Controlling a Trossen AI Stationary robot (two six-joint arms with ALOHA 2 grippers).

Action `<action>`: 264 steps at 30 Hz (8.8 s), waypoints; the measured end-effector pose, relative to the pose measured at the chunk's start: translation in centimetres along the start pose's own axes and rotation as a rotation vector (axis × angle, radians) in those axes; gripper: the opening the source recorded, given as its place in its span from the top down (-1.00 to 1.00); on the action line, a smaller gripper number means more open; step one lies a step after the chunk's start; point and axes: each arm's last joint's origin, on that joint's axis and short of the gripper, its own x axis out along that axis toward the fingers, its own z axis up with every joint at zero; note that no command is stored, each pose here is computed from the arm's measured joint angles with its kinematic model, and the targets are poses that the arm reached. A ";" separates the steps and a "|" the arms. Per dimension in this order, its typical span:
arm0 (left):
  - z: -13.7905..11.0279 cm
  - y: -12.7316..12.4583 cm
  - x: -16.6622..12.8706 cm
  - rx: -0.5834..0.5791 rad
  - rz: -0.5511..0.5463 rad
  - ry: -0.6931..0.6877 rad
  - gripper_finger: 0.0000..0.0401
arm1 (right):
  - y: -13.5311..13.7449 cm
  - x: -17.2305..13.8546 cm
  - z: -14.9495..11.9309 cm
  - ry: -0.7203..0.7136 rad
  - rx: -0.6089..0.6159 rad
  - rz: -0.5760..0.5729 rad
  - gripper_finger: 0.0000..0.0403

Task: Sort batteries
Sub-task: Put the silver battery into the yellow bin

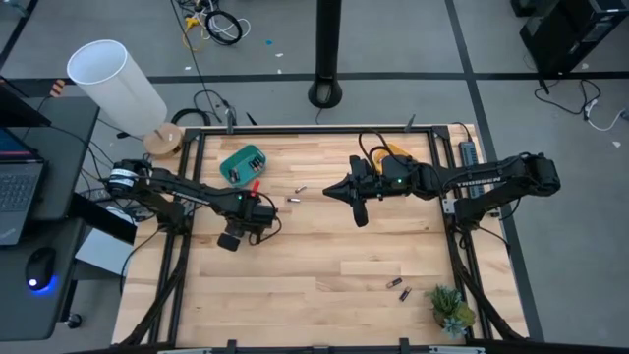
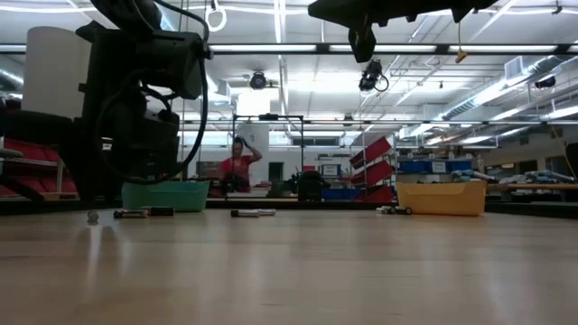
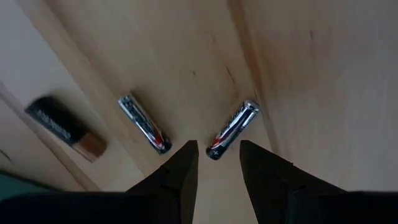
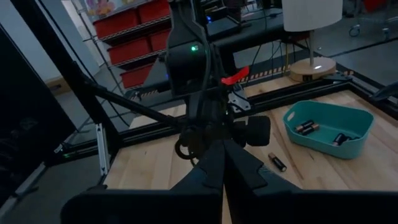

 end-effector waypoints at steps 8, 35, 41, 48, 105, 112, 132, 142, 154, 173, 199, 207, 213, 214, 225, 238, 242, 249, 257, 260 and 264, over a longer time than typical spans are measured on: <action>0.6 0.0 1.1 0.103 -0.014 0.031 0.34 | 0.4 0.0 -0.1 0.005 0.009 0.013 0.94; 2.3 0.8 -0.3 0.029 0.012 -0.047 0.95 | 0.9 0.1 -0.6 0.035 0.013 0.023 0.95; 1.5 1.2 -2.6 -0.158 0.082 -0.114 0.99 | 0.2 0.0 -0.3 0.025 0.000 -0.002 0.93; 0.9 0.9 -4.6 -0.377 -0.019 -0.257 0.96 | -0.7 -0.1 0.0 0.034 0.006 0.029 0.95; -4.8 -8.5 5.3 -0.720 0.218 -1.059 0.13 | 3.5 0.0 -1.2 -0.004 0.236 -0.046 0.95; -5.3 -8.6 5.9 -0.706 0.200 -1.050 0.13 | 3.6 0.0 -1.1 -0.028 0.237 -0.053 0.95; -7.0 -8.5 7.8 -0.614 0.193 -1.032 0.22 | 3.5 0.0 -0.8 -0.077 0.266 -0.102 0.95; -6.5 -8.8 7.4 -0.535 0.103 -1.037 0.22 | 3.6 0.0 -0.6 -0.100 0.269 -0.095 0.95; -6.5 -8.7 7.4 -0.546 0.132 -1.032 0.63 | 3.6 0.0 -0.6 -0.100 0.268 -0.095 0.95; -6.2 -8.6 6.9 -0.617 0.137 -1.078 0.96 | 4.2 -0.1 -0.8 -0.089 0.265 -0.075 0.95; -2.6 -7.4 -12.5 -0.900 0.302 -1.185 0.95 | 9.1 14.7 -11.4 0.352 -0.152 0.190 0.13; -5.6 -6.4 -18.9 -0.915 0.337 -1.190 0.95 | 9.0 19.0 -17.1 0.293 -0.197 0.236 0.02; -7.3 -5.9 -21.1 -0.960 0.370 -1.240 0.94 | 9.4 21.6 -19.4 0.290 -0.194 0.245 0.05; -7.5 -5.8 -21.5 -0.965 0.371 -1.250 0.94 | 9.4 21.9 -20.1 0.304 -0.196 0.243 0.05; -8.3 -5.5 -23.4 -0.927 0.388 -1.278 0.94 | 8.3 22.0 -24.2 0.384 -0.202 0.227 0.19; -8.3 -5.5 -23.4 -0.929 0.383 -1.280 0.94 | 6.7 21.6 -24.9 0.413 -0.322 0.244 0.86; -8.2 -5.6 -23.5 -0.938 0.374 -1.290 0.94 | 5.9 21.6 -23.6 0.411 -0.338 0.257 0.85; -8.2 -5.6 -23.5 -0.944 0.314 -1.292 0.94 | 3.3 21.5 -20.5 0.435 -0.374 0.209 0.85; -8.3 -5.7 -23.1 -1.002 0.246 -1.278 0.94 | 0.7 20.2 -15.5 0.491 -0.353 0.119 0.85; -8.1 -5.7 -22.7 -1.051 0.218 -1.276 0.94 | -0.4 19.0 -12.7 0.529 -0.331 0.076 0.85; -7.5 -5.9 -21.6 -1.103 0.201 -1.261 0.94 | -2.0 16.4 -8.3 0.578 -0.316 -0.005 0.83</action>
